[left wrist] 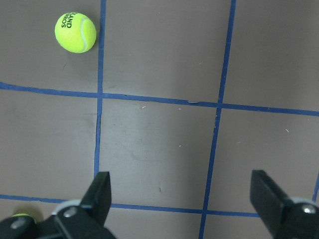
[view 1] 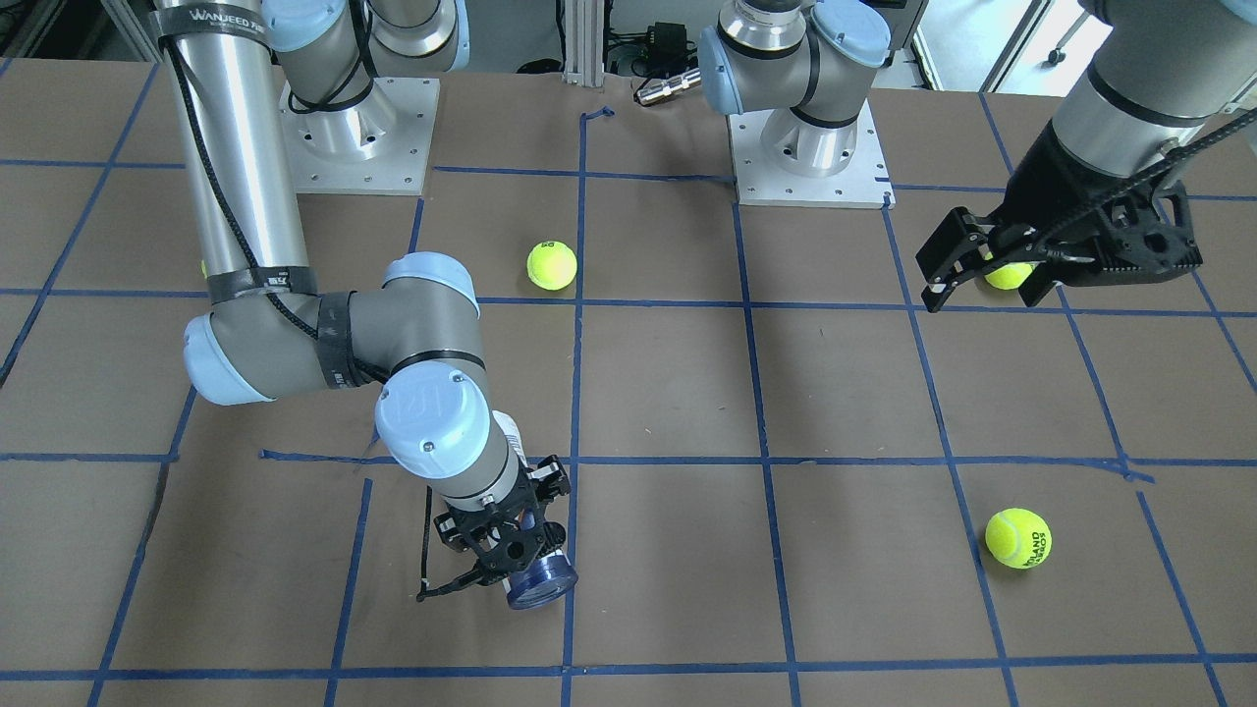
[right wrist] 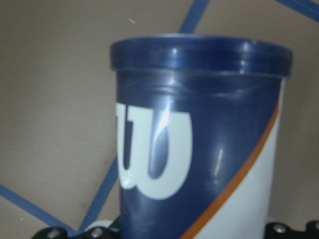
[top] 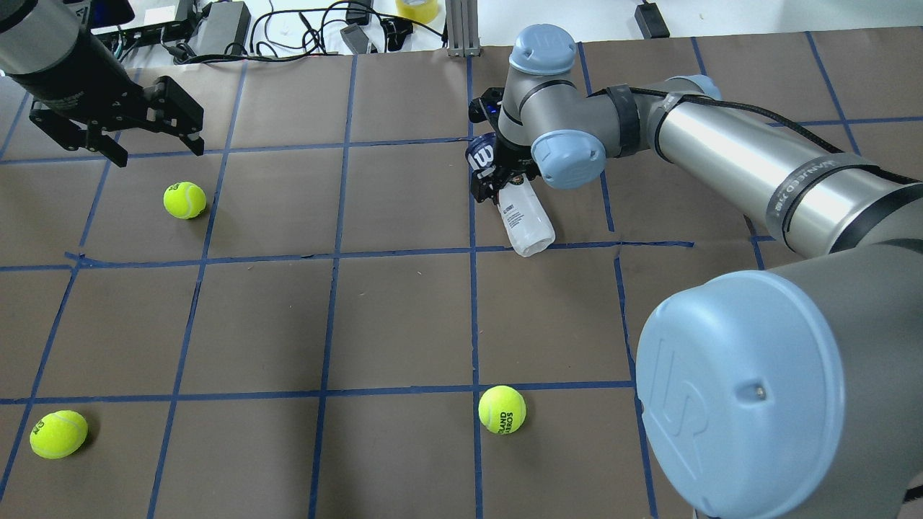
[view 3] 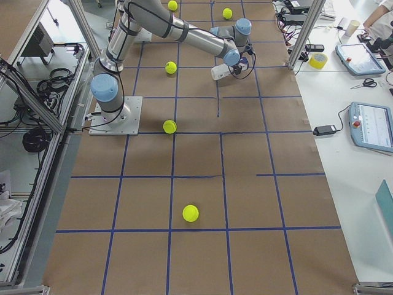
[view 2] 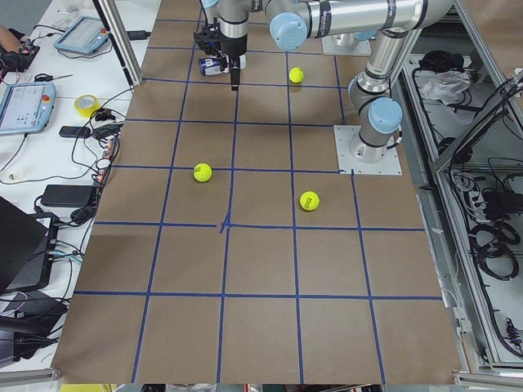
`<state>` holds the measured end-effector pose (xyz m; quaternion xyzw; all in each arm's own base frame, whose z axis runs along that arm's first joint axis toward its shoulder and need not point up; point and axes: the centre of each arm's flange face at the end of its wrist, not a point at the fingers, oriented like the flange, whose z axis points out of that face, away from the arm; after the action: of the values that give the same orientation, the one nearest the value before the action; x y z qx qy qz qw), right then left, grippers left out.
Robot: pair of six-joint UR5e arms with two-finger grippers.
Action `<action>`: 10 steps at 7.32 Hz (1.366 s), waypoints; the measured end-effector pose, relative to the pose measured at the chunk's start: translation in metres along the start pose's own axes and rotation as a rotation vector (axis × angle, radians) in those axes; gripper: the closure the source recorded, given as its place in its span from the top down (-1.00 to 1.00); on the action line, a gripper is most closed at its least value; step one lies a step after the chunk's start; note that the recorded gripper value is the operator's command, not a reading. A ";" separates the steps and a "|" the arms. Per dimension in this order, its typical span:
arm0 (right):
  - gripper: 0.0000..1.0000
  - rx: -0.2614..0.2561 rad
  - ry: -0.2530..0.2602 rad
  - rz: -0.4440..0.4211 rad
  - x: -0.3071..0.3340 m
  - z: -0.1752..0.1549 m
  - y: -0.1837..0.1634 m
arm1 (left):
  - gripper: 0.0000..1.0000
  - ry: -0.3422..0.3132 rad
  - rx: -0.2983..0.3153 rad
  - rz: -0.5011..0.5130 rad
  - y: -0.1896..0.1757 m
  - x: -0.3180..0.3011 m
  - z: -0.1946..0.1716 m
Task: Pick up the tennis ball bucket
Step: 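Carry the can with the right gripper toward the table center, tilting it, then lower the can with the right gripper and lay it on its side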
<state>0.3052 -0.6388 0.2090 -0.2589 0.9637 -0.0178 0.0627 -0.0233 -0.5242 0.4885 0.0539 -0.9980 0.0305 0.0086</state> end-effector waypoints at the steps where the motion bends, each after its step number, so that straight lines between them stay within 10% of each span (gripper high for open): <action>1: 0.04 0.032 0.013 -0.094 -0.030 -0.006 -0.005 | 1.00 -0.001 0.001 0.000 -0.001 0.000 0.000; 7: -0.18 0.079 0.156 -0.841 -0.165 0.000 0.000 | 1.00 -0.003 0.028 -0.020 -0.007 -0.010 -0.001; 10: -0.16 0.036 0.203 -1.006 -0.190 0.009 0.007 | 1.00 -0.002 0.052 -0.028 -0.011 -0.015 -0.002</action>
<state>0.4661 -0.5375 0.2213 -0.6865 0.7206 -0.0875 -0.0428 -0.0069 -0.5329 0.4912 0.0682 -0.9961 0.0564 0.0067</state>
